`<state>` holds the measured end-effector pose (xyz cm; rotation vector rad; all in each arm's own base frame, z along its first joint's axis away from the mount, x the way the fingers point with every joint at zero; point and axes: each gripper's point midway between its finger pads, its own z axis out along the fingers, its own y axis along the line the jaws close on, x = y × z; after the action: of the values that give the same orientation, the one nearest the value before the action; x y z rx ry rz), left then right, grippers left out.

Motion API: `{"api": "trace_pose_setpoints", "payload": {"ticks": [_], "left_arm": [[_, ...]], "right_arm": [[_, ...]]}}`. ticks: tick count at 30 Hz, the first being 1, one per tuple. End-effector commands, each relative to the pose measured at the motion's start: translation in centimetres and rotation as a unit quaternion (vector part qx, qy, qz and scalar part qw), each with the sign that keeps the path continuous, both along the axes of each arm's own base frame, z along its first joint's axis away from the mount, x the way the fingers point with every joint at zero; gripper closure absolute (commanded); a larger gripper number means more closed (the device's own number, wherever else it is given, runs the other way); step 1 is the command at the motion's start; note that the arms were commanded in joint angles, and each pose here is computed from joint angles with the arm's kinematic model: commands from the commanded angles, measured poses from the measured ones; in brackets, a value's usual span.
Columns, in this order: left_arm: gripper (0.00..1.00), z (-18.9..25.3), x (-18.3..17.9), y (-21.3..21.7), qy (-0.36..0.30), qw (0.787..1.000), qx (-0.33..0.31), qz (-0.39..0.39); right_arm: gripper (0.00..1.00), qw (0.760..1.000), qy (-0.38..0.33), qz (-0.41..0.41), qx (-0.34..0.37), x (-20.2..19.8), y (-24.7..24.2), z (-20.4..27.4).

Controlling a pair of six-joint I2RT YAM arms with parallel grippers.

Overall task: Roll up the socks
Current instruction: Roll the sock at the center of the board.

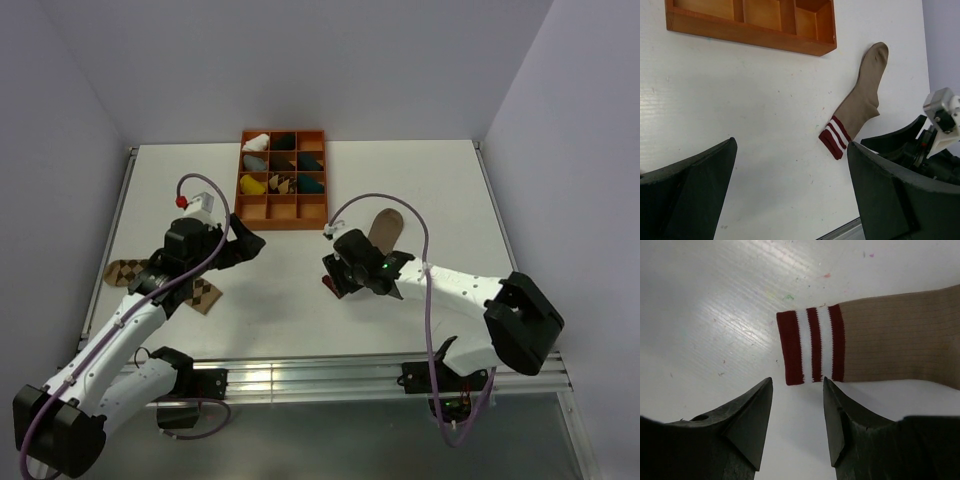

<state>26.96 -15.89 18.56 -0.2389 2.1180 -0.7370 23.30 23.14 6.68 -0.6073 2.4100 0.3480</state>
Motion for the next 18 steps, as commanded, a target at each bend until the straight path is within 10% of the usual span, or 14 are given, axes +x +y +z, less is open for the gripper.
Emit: {"api": "trace_pose_setpoints", "payload": {"ticks": [1,18], "left_arm": [[0.03,0.8,0.4,-0.5,-0.017,1.0,-0.014,-0.001],[0.02,2.5,0.7,1.8,-0.044,0.998,0.043,0.031]], "right_arm": [[0.48,0.999,-0.015,0.023,-0.032,0.0,0.7,0.1],[0.46,0.997,0.034,0.059,-0.032,1.8,6.3,-4.6]]}}
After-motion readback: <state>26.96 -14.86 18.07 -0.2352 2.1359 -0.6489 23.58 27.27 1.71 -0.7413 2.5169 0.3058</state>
